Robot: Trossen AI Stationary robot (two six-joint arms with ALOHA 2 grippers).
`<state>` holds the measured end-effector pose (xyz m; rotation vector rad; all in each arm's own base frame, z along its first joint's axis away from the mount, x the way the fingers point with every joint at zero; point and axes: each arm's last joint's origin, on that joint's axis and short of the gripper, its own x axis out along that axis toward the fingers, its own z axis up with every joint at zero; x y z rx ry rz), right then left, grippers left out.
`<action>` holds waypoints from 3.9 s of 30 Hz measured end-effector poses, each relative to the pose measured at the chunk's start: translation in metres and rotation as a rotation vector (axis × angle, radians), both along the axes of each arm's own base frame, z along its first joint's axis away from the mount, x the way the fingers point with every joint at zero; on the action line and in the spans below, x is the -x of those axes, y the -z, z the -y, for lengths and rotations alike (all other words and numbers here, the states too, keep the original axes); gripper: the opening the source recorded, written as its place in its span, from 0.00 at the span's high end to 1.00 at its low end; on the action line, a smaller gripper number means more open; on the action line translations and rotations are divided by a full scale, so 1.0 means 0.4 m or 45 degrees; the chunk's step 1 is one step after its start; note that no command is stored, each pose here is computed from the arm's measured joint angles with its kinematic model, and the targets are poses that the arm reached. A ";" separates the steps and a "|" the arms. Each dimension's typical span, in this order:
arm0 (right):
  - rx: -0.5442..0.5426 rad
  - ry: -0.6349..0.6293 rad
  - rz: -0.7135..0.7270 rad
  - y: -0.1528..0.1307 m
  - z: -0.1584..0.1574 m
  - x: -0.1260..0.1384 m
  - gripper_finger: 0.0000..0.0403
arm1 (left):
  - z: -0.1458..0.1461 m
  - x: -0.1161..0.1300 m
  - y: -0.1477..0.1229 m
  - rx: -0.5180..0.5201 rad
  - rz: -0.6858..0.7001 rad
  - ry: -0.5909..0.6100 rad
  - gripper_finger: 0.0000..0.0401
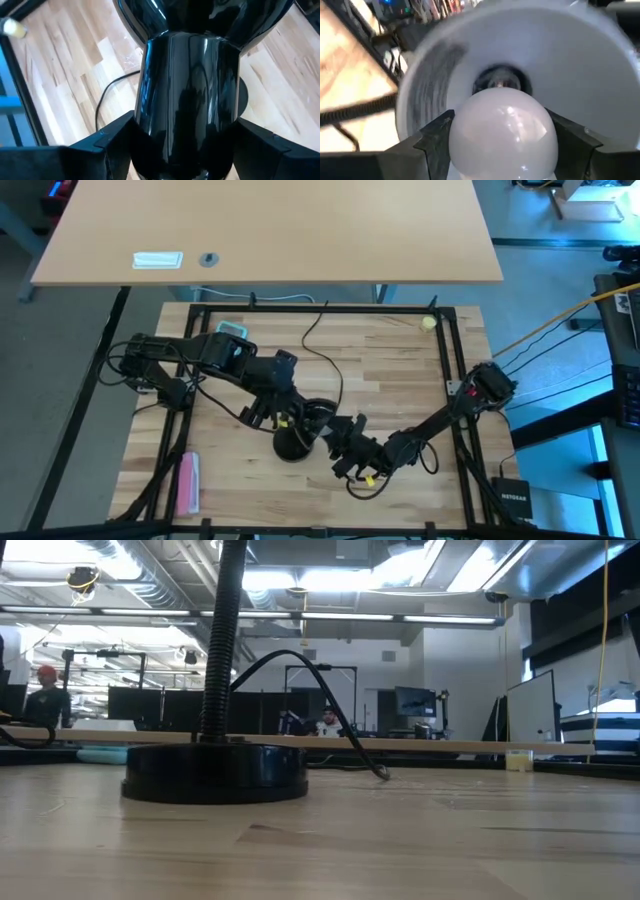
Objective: Screw lightbulb
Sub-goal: Insert the lightbulb into the black lamp
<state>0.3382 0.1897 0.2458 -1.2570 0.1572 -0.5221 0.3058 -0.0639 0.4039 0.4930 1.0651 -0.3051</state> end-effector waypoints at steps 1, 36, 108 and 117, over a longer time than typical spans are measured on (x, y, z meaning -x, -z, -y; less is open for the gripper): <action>0.016 0.011 -0.013 0.003 -0.003 0.004 0.36 | 0.000 0.001 0.001 -0.015 -0.004 0.035 0.36; 0.146 0.052 -0.138 -0.059 -0.016 -0.043 0.36 | 0.010 0.001 0.001 -0.133 0.008 0.246 0.36; -1.385 -0.140 0.635 -0.085 0.016 -0.083 0.37 | 0.073 0.000 0.030 -0.033 0.058 -0.020 0.38; -1.788 -0.227 0.866 -0.087 0.015 -0.083 0.37 | 0.107 0.012 0.031 -0.116 0.084 -0.004 0.38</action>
